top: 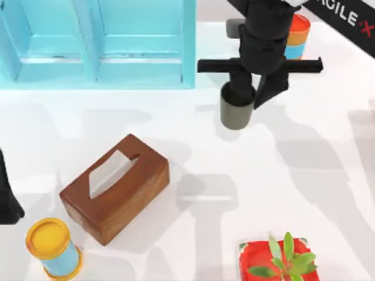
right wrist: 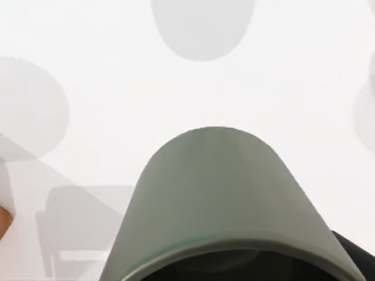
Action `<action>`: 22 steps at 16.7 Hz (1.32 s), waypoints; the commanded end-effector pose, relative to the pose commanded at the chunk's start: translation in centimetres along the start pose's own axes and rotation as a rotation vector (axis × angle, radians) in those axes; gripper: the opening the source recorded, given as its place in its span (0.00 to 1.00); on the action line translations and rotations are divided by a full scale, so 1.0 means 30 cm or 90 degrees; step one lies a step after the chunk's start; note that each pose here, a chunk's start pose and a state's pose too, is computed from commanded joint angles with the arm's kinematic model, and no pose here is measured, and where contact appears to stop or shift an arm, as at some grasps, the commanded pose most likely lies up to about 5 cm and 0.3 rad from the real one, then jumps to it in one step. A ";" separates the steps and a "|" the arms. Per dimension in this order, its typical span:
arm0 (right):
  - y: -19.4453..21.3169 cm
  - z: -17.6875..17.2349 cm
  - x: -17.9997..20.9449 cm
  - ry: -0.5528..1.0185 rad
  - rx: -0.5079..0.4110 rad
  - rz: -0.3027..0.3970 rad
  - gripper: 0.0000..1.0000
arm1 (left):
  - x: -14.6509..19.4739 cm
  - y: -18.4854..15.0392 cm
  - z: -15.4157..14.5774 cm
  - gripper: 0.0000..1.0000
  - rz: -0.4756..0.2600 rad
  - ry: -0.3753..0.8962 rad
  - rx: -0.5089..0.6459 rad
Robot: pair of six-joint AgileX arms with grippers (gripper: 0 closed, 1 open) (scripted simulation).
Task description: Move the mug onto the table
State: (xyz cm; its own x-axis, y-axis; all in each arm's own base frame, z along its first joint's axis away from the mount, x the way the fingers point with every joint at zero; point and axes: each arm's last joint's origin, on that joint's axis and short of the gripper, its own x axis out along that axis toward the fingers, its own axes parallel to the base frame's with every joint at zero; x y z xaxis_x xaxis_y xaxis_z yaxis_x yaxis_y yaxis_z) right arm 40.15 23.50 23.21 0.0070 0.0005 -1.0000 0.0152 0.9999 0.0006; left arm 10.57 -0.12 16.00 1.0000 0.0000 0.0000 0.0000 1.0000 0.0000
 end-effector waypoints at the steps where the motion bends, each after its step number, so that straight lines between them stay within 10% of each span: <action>1: 0.005 0.000 0.029 0.002 -0.001 -0.002 0.00 | 0.000 0.000 0.000 1.00 0.000 0.000 0.000; 10: 0.023 -0.009 0.159 -0.001 -0.003 0.000 0.00 | 0.000 0.000 0.000 1.00 0.000 0.000 0.000; 22: 0.023 -0.009 0.159 -0.001 -0.003 0.000 0.90 | 0.000 0.000 0.000 1.00 0.000 0.000 0.000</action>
State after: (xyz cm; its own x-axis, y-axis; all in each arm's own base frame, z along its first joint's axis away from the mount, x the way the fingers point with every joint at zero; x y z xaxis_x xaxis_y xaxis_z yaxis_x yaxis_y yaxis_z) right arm 39.91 24.21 18.45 0.0087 0.0002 -1.0000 0.0100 0.9999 0.0002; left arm 10.57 -0.12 16.00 1.0000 0.0000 0.0000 0.0000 1.0000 0.0000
